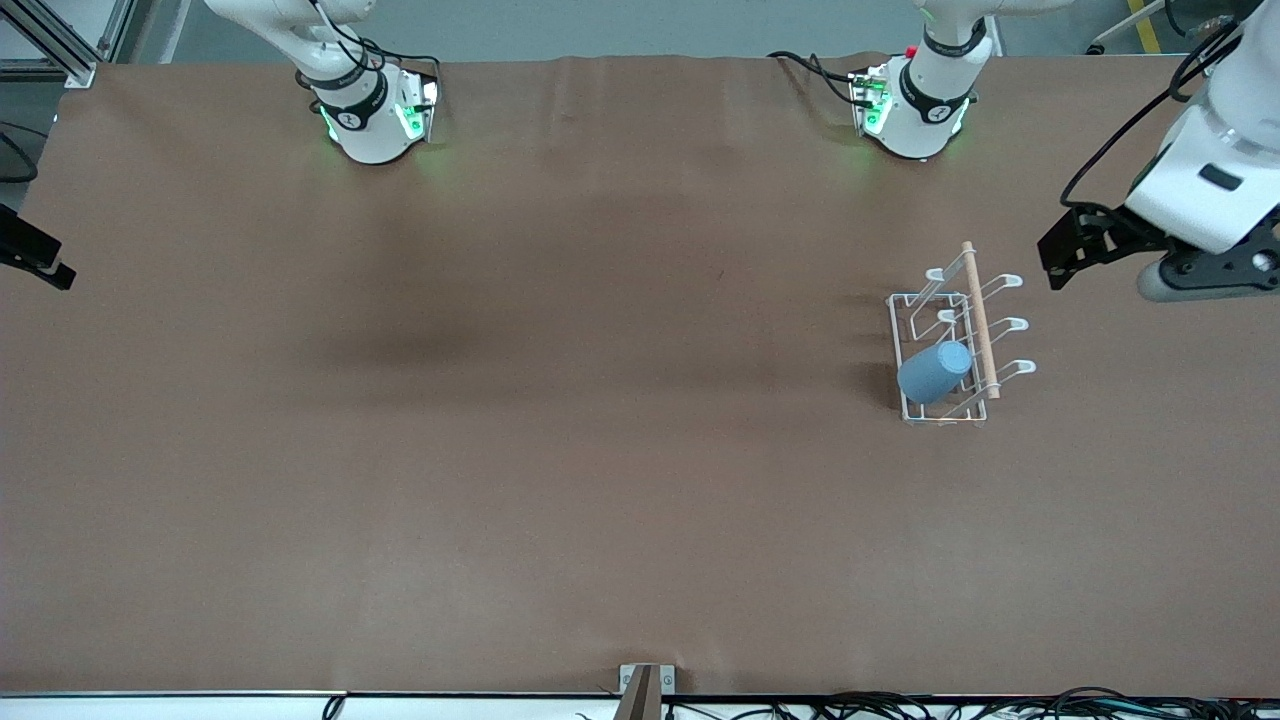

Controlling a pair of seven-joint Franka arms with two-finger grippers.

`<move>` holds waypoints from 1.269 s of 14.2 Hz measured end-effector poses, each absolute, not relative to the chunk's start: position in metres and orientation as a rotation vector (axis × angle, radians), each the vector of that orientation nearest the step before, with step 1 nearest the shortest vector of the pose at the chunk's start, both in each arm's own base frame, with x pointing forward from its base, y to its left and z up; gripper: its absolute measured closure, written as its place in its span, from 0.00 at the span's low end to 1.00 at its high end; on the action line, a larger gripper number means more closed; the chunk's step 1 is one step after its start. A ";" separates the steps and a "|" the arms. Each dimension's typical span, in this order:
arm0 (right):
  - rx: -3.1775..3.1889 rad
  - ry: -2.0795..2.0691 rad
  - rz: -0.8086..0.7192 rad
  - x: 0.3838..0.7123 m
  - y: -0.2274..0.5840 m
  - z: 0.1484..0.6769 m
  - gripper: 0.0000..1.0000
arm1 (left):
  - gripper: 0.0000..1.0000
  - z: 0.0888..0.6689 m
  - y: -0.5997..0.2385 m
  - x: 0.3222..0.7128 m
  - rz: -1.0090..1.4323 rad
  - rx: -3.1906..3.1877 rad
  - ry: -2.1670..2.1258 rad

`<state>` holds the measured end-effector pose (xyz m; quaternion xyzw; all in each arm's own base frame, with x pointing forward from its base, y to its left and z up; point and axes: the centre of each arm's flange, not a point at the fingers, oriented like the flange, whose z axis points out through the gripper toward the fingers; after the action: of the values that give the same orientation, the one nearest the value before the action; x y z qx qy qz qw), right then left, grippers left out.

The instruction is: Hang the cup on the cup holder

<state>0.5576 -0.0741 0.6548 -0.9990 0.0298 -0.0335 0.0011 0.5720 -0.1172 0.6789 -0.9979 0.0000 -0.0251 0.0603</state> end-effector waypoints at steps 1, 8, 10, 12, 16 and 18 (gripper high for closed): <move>-3.136 0.094 -0.105 0.558 -0.074 0.655 0.00 | 0.00 0.681 -0.110 0.571 -0.069 -3.045 -0.021; -3.137 0.094 -0.106 0.558 -0.074 0.655 0.00 | 0.00 0.672 -0.079 0.553 0.019 -3.105 -0.122; -3.137 0.094 -0.106 0.558 -0.074 0.655 0.00 | 0.00 0.670 -0.065 0.543 0.038 -3.103 -0.160; -3.138 0.096 -0.104 0.557 -0.075 0.655 0.00 | 0.00 0.665 -0.059 0.536 0.048 -3.107 -0.180; -3.138 0.098 -0.097 0.557 -0.076 0.654 0.00 | 0.00 0.659 -0.063 0.521 0.051 -3.115 -0.150; -3.138 0.097 -0.096 0.557 -0.076 0.654 0.00 | 0.00 0.661 -0.070 0.516 0.040 -3.117 -0.082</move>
<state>0.5570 -0.0755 0.6540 -0.9991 0.0310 -0.0305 0.0002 0.5160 -0.0698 0.6615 -0.9995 -0.0264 0.0129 0.0118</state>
